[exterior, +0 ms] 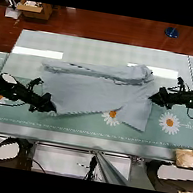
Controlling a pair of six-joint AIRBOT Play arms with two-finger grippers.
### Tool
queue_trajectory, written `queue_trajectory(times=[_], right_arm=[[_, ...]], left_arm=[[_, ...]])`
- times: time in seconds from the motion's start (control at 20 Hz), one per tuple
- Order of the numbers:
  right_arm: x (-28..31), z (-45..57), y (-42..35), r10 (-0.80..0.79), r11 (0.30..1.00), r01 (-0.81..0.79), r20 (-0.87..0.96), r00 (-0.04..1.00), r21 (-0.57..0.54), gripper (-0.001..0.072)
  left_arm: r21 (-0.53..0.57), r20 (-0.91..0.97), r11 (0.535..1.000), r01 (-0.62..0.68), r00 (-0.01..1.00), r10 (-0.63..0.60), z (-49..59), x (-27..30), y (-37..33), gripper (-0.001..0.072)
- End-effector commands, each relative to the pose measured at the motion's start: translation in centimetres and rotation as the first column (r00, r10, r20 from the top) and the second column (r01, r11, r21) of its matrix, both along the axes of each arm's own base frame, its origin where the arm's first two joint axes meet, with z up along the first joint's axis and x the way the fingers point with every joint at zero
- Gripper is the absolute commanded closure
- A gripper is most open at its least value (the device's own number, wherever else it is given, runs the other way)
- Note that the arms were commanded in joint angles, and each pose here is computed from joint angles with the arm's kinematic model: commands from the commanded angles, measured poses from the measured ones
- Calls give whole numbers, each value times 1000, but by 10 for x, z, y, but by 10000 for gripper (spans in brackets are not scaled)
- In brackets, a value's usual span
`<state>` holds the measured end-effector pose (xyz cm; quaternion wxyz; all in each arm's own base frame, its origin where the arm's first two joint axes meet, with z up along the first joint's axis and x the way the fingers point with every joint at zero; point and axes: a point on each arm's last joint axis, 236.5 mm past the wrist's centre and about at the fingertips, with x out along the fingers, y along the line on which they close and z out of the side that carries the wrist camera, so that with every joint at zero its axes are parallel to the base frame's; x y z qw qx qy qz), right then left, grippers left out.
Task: Fold the shirts.
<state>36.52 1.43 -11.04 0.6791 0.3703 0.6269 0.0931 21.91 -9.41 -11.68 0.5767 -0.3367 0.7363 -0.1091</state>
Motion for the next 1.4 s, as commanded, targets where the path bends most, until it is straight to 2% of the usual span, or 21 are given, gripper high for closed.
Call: queue_trajectory(times=[0.0,0.1,0.2,0.25,0.35,0.45,0.6,0.7,0.75,0.85,1.0,1.1,1.35], right_arm=[[11,2,31,59,998,-60,51,997,21,680],[20,43,32,147,989,-150,163,976,8,680],[34,114,23,201,979,-197,316,927,-47,680],[41,156,18,220,975,-198,401,889,-95,680],[49,259,14,261,962,-151,597,759,-228,681],[40,377,22,274,950,-33,782,559,-310,681],[-25,540,33,293,917,215,932,212,-337,681],[-82,606,30,291,875,379,953,87,-302,681],[-107,623,27,293,850,441,954,60,-289,681],[-157,644,17,299,783,561,953,39,-268,681],[-218,649,5,294,694,674,954,57,-254,681],[-241,633,8,295,678,673,948,121,-297,681],[-247,585,5,277,668,608,902,331,-428,682]], left_arm=[[46,150,999,10,988,-16,10,35,11,685],[67,309,998,15,951,-35,51,74,20,685],[90,529,995,-36,848,-17,130,123,34,685],[95,648,993,-69,761,-9,183,143,40,685],[127,870,986,-106,490,-60,312,163,47,685],[177,971,969,-170,194,-143,442,144,44,685],[206,940,936,-284,-208,-270,597,64,25,685],[221,869,904,-367,-347,-354,651,10,17,685],[209,842,886,-415,-384,-378,668,-16,17,685],[164,826,850,-500,-401,-396,684,-60,22,686],[158,869,789,-594,-296,-397,662,-103,37,686],[230,896,765,-601,-175,-407,629,-120,40,686],[375,913,770,-516,61,-404,568,-123,39,686]])
